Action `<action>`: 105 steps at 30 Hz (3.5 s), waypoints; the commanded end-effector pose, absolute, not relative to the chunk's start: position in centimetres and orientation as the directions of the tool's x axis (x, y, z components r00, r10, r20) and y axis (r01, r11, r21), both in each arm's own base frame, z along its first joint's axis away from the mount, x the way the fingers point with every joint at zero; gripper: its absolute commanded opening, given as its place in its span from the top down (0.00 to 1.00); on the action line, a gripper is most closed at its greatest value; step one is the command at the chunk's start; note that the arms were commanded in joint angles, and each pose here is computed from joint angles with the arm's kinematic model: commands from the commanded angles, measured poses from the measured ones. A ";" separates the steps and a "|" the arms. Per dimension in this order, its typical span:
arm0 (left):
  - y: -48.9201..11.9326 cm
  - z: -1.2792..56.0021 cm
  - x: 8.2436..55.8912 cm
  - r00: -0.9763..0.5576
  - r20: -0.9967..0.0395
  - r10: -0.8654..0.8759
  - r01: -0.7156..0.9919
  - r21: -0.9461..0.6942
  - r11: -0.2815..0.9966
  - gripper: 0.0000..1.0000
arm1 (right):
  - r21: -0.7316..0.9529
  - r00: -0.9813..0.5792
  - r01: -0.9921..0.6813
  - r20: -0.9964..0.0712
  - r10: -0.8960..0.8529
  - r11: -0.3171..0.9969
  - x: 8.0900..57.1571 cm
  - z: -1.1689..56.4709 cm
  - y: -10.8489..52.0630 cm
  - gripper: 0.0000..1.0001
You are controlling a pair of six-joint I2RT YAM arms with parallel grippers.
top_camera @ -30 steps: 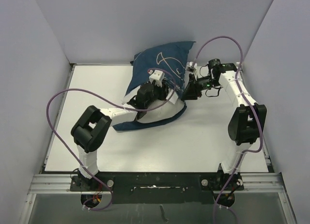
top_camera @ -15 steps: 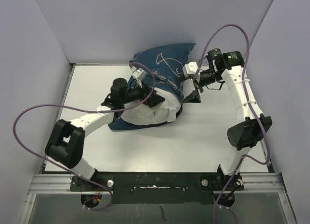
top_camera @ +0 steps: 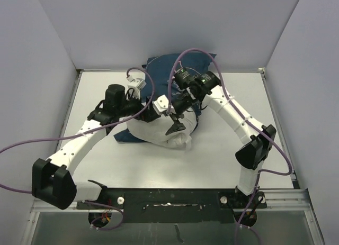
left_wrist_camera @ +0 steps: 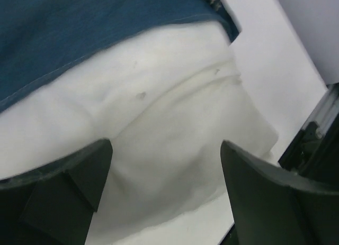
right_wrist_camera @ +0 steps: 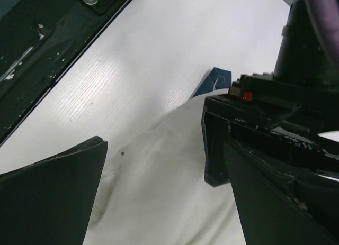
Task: Put the pillow into the pillowcase
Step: Stuff the pillow into the pillowcase.
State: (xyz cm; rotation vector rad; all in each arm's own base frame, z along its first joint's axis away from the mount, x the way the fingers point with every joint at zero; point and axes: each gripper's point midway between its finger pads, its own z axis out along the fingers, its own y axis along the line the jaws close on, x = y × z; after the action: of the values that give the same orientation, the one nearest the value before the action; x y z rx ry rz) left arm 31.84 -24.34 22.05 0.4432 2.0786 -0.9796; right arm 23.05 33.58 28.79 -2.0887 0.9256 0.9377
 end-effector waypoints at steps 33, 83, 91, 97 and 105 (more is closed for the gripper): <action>-13.0 14.9 29.5 -0.632 -0.404 -0.662 -0.077 -0.817 0.572 0.54 | -0.400 0.298 -0.908 -0.826 -0.479 0.126 45.0 30.7 36.7 1.00; -27.2 15.9 38.5 -0.575 -0.528 -0.624 0.240 -0.839 0.489 0.47 | -0.275 0.172 -0.919 -0.925 -0.339 0.282 48.5 34.9 32.9 1.00; -28.1 16.6 39.2 -0.570 -0.528 -0.629 0.260 -0.843 0.472 0.40 | -0.267 0.162 -0.924 -0.921 -0.353 0.275 48.0 34.3 32.8 1.00; -28.4 15.1 39.0 -0.606 -0.500 -0.619 0.224 -0.854 0.470 0.64 | -0.273 0.164 -0.919 -0.921 -0.352 0.284 48.2 34.5 32.8 1.00; -28.8 13.3 38.7 -0.641 -0.483 -0.596 0.204 -0.856 0.475 0.68 | -0.272 0.167 -0.921 -0.923 -0.348 0.278 47.9 34.7 33.1 1.00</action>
State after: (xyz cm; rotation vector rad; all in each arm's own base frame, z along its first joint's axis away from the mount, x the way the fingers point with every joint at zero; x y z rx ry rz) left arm 37.97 -27.84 12.82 -0.3617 1.9432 -1.2150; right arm 46.46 33.83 30.22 -1.3306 1.5166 0.7502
